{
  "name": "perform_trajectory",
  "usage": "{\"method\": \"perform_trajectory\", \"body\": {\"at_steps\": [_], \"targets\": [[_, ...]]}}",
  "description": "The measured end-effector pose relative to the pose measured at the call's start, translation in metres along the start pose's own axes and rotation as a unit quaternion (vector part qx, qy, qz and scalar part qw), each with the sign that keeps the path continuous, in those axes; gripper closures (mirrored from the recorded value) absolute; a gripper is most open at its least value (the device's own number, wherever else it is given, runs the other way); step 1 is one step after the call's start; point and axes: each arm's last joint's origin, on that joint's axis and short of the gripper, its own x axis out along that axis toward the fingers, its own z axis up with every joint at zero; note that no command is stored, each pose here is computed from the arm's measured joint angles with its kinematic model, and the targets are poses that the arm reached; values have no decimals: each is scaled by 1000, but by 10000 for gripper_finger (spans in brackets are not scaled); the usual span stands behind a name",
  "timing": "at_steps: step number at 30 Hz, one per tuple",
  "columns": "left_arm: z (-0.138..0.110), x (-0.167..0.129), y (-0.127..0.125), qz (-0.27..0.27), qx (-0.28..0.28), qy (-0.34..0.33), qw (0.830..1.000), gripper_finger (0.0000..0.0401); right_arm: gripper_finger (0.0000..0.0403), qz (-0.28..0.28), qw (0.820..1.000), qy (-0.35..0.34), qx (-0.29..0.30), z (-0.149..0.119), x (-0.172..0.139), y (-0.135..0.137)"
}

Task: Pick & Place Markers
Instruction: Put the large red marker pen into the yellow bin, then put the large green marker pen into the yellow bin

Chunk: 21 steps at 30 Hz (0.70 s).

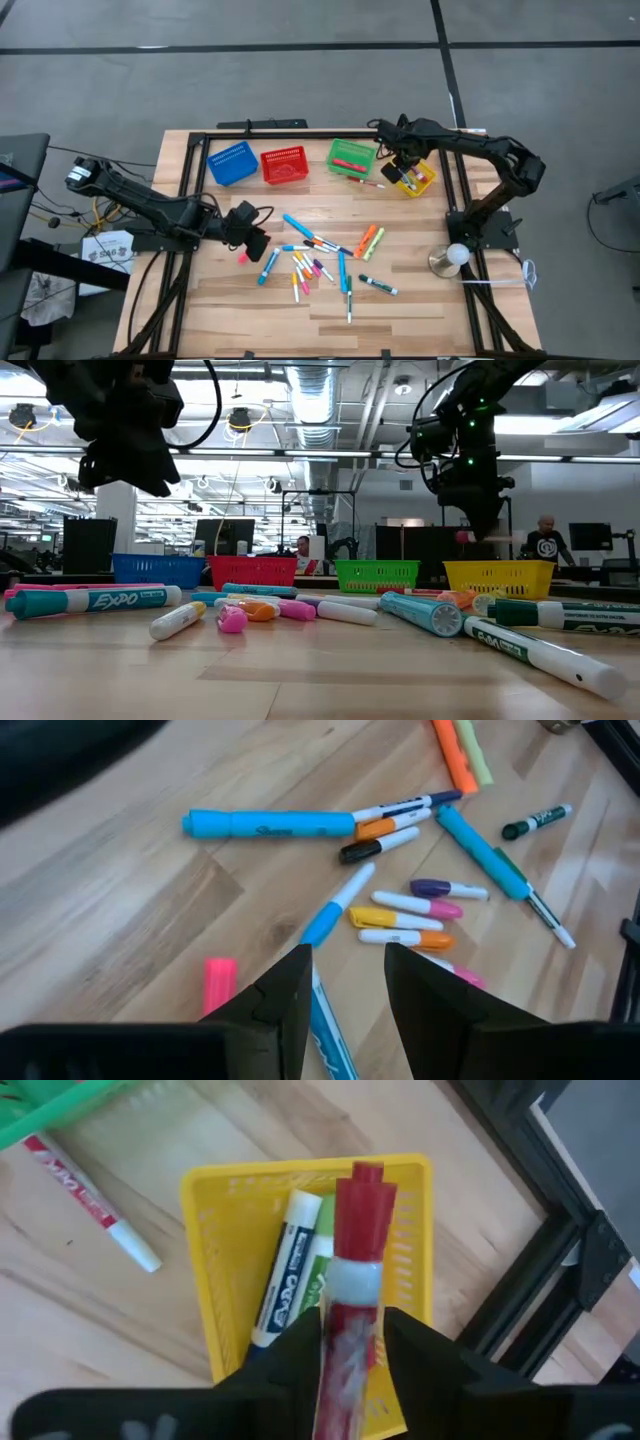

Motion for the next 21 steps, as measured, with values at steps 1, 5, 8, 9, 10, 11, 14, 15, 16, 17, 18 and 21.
{"method": "perform_trajectory", "body": {"at_steps": [1, 5, 8, 9, 10, 11, 14, 15, 16, 17, 18, 21], "targets": [[0, 0, 0, -1, 0, 1, 1000, 274, 285, 0, 1000, -1, 0, 0, 0, 0], [0, 0, 0, 0, 0, -2, 1000, 274, 256, -1, 1000, 0, 0, 0, 0, 0], [0, 0, 0, 3, 0, -8, 1000, 274, 239, 0, 1000, 0, 0, 0, 0, 0], [0, 0, 0, 3, 0, -9, 1000, 274, 234, 0, 1000, 0, 0, 0, 0, 0], [0, 0, 0, 3, -1, -10, 1000, 274, 231, 0, 1000, -2, 1, 0, 0, 0], [0, 0, 0, 3, -1, -10, 1000, 274, 229, 1, 1000, -7, 3, 1, 0, 0], [0, 0, 0, 3, 2, -10, 1000, 274, 225, 6, 1000, -28, 4, 4, -2, 6], [1, -1, 0, 2, 7, -11, 1000, 274, 224, 10, 999, -43, 1, 6, -3, 10], [1, -2, 0, 0, 12, -12, 1000, 274, 223, 15, 998, -60, 0, 7, -6, 15], [2, -3, 0, 0, 17, -14, 1000, 274, 223, 20, 997, -77, -1, 8, -10, 20], [2, -3, 1, 8, 22, -19, 1000, 274, 223, 27, 995, -93, 0, 8, -14, 26], [2, 0, 7, 36, 21, -48, 998, 274, 225, 49, 990, -135, 4, 6, -25, 45]]}}
